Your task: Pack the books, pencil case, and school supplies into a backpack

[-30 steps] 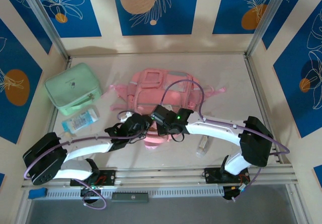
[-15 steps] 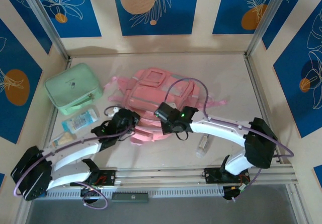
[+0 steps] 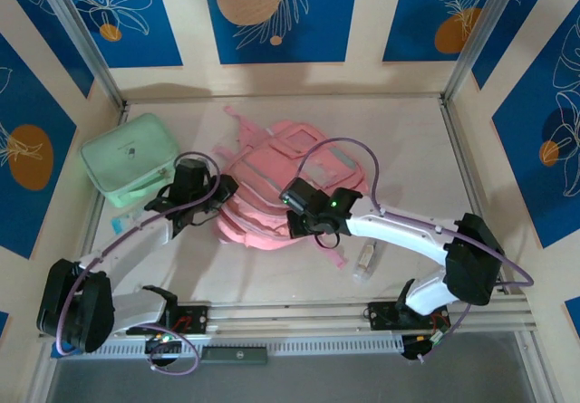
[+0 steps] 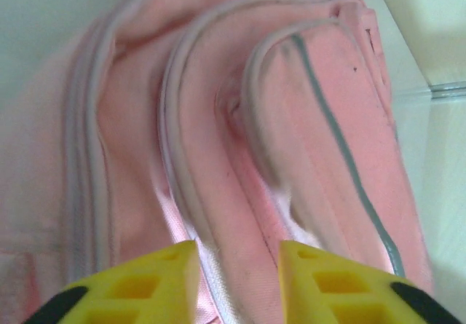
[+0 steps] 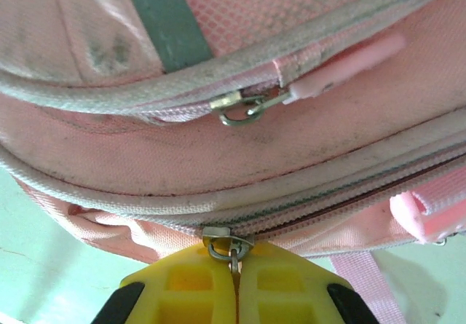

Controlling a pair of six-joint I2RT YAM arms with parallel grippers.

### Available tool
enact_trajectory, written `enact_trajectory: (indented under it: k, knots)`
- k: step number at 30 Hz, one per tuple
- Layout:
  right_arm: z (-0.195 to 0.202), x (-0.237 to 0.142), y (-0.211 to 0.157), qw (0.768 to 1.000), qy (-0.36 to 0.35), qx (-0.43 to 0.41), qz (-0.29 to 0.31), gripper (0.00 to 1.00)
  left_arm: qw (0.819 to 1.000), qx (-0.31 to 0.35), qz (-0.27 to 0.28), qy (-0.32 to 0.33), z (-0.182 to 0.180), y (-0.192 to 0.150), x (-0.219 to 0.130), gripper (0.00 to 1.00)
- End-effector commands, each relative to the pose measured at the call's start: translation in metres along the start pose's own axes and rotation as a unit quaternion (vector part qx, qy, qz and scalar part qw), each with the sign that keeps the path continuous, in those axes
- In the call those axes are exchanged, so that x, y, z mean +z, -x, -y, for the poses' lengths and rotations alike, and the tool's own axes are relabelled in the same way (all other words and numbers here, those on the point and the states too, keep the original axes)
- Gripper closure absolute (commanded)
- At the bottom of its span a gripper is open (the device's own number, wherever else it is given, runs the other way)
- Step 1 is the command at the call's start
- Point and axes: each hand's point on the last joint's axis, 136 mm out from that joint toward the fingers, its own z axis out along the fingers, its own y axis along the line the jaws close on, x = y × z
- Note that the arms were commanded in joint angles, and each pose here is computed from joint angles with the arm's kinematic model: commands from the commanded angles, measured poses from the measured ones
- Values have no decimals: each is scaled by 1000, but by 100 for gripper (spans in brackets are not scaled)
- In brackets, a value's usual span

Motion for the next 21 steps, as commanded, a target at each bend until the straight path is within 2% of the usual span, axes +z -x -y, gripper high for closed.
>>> enact_trajectory:
  k: [1, 5, 8, 11, 16, 19, 21]
  knots:
    - [5, 2, -11, 1000, -19, 14, -20, 100, 1000, -7, 10, 1, -5, -1, -19, 52]
    - [6, 8, -14, 999, -19, 23, -22, 100, 994, -104, 17, -40, -9, -35, -29, 41]
    - [2, 8, -15, 999, -17, 21, -18, 100, 991, -119, 35, -49, 0, -51, -37, 36]
    - [2, 8, -15, 999, -24, 19, -14, 100, 990, -120, 21, -68, 24, -68, -34, 35]
    - [2, 10, -18, 999, -25, 23, -20, 100, 990, -119, -1, -75, 52, -106, -15, 36]
    - [1, 10, -20, 999, -26, 24, -22, 100, 990, -117, -3, -85, 63, -117, -4, 43]
    - [-1, 8, -20, 999, -23, 20, -20, 100, 991, -111, -11, -68, 63, -123, 5, 47]
